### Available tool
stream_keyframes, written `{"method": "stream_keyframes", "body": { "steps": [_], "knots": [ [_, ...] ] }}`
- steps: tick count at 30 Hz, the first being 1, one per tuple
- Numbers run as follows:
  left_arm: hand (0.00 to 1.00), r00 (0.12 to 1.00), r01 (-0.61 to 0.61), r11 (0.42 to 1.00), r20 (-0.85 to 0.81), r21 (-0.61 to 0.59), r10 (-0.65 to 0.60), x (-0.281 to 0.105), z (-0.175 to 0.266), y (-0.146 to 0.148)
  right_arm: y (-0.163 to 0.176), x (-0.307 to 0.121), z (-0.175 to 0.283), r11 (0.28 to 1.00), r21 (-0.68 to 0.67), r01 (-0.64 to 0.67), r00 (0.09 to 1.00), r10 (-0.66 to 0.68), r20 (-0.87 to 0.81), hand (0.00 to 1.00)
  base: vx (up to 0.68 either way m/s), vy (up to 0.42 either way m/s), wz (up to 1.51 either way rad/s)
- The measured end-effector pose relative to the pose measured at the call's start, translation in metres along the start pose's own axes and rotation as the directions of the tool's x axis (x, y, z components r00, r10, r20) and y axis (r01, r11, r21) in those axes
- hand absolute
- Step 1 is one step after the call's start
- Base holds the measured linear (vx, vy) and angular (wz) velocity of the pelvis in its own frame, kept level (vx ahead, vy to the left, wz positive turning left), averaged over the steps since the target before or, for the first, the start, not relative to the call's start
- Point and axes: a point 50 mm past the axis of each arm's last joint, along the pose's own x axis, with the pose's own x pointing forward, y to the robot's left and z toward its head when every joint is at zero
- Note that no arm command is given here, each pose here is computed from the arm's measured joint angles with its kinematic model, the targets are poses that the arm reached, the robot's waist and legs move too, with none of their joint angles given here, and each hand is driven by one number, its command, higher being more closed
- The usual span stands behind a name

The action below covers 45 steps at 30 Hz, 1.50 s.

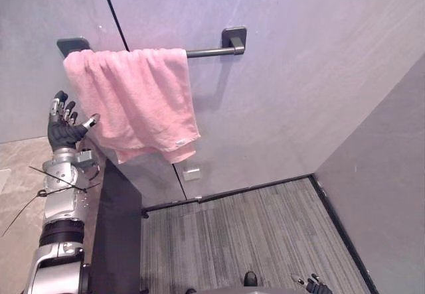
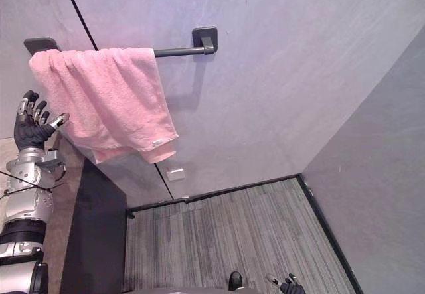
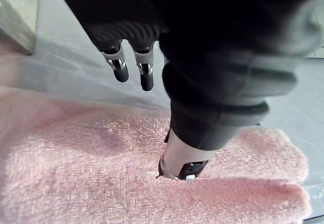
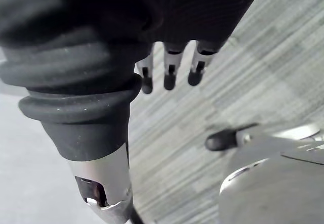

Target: Organize washtable

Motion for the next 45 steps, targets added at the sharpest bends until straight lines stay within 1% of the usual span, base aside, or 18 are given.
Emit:
{"method": "stream_keyframes", "body": {
  "steps": [5, 14, 15, 26, 28, 30, 32, 33, 34, 35, 36, 37, 38, 39, 41, 42, 43, 45],
  "knots": [
    [0.0, 1.0, -0.009, 1.0, -0.025, -0.019, 0.009, -0.001, -0.005, 0.002, 0.002, 0.0, -0.001, 1.0, -0.023, -0.014, 1.0, 0.014, -0.002, 0.0, -0.06, 0.0, -0.09],
    [0.0, 0.998, 0.028, 1.0, -0.064, -0.004, -0.029, 0.003, -0.008, 0.003, 0.003, -0.001, -0.003, 0.999, -0.046, -0.021, 1.0, 0.02, -0.006, 0.0, -0.01, 0.001, -0.05],
    [1.0, 0.997, 0.034, 0.999, -0.07, -0.002, -0.034, 0.004, -0.008, 0.002, 0.003, -0.001, -0.003, 0.999, -0.047, -0.021, 1.0, 0.02, -0.006, 0.0, 0.04, 0.011, -0.02],
    [1.0, 0.997, 0.012, 1.0, -0.077, 0.0, -0.012, 0.013, -0.005, 0.005, 0.001, -0.001, 0.002, 0.998, -0.053, -0.019, 1.0, 0.019, 0.01, 0.0, 0.01, 0.007, -0.05],
    [1.0, 0.997, 0.01, 1.0, -0.073, 0.006, -0.01, 0.014, -0.003, 0.007, 0.004, 0.0, 0.014, 0.998, -0.059, -0.033, 0.997, 0.037, 0.066, 0.0, -0.01, 0.009, -0.1],
    [1.0, 0.998, 0.007, 1.0, -0.066, 0.022, -0.006, 0.016, 0.001, 0.011, 0.012, -0.002, 0.036, 0.992, -0.106, -0.07, 0.984, 0.086, 0.156, 0.0, 0.0, 0.006, -0.12],
    [1.0, 0.998, 0.006, 0.999, -0.057, 0.033, -0.004, 0.017, 0.005, 0.015, 0.029, -0.008, 0.085, 0.975, -0.181, -0.129, 0.924, 0.184, 0.335, 0.0, 0.0, 0.003, -0.09],
    [1.0, 0.998, 0.007, 1.0, -0.056, 0.024, -0.006, 0.018, 0.005, 0.015, 0.039, -0.016, 0.113, 0.959, -0.229, -0.167, 0.867, 0.253, 0.429, 0.0, 0.01, 0.005, -0.06],
    [1.0, 0.998, 0.009, 1.0, -0.056, 0.021, -0.008, 0.018, 0.006, 0.015, 0.044, -0.02, 0.127, 0.95, -0.256, -0.178, 0.836, 0.283, 0.47, 0.0, 0.01, 0.004, -0.06],
    [1.0, 0.999, 0.014, 1.0, -0.053, 0.023, -0.012, 0.018, 0.007, 0.016, 0.054, -0.028, 0.147, 0.933, -0.299, -0.199, 0.78, 0.336, 0.528, 0.0, 0.0, 0.005, -0.14],
    [1.0, 0.999, 0.014, 0.999, -0.048, 0.031, -0.012, 0.019, 0.009, 0.018, 0.072, -0.047, 0.18, 0.893, -0.385, -0.231, 0.668, 0.434, 0.604, 0.0, 0.0, 0.003, -0.15],
    [1.0, 0.999, 0.014, 0.999, -0.047, 0.032, -0.012, 0.019, 0.01, 0.018, 0.079, -0.056, 0.191, 0.872, -0.425, -0.244, 0.619, 0.477, 0.624, 0.0, -0.01, 0.002, -0.13],
    [1.0, 0.999, 0.015, 0.999, -0.047, 0.032, -0.014, 0.019, 0.01, 0.018, 0.09, -0.069, 0.206, 0.837, -0.479, -0.263, 0.544, 0.539, 0.643, 0.0, 0.0, -0.002, -0.06],
    [1.0, 0.999, 0.022, 0.999, -0.047, 0.033, -0.021, 0.02, 0.01, 0.016, 0.106, -0.091, 0.227, 0.773, -0.566, -0.287, 0.416, 0.633, 0.653, 0.0, 0.01, -0.005, -0.04],
    [1.0, 0.999, 0.029, 0.999, -0.044, 0.032, -0.027, 0.021, 0.011, 0.014, 0.12, -0.111, 0.245, 0.71, -0.644, -0.287, 0.308, 0.704, 0.64, 0.0, 0.01, -0.003, -0.02],
    [1.0, 0.998, 0.039, 0.999, -0.041, 0.032, -0.038, 0.022, 0.012, 0.011, 0.138, -0.13, 0.261, 0.638, -0.717, -0.281, 0.203, 0.769, 0.606, 0.0, 0.0, 0.0, 0.0],
    [1.0, 0.998, 0.043, 0.999, -0.042, 0.033, -0.041, 0.022, 0.012, 0.01, 0.141, -0.134, 0.264, 0.625, -0.73, -0.277, 0.183, 0.78, 0.598, 0.0, 0.0, 0.0, 0.0],
    [1.0, 0.997, 0.066, 0.998, -0.048, 0.023, -0.065, 0.023, 0.011, 0.006, 0.167, -0.162, 0.282, 0.512, -0.829, -0.223, 0.054, 0.856, 0.514, 0.0, -0.05, -0.014, -0.03]
  ]
}}
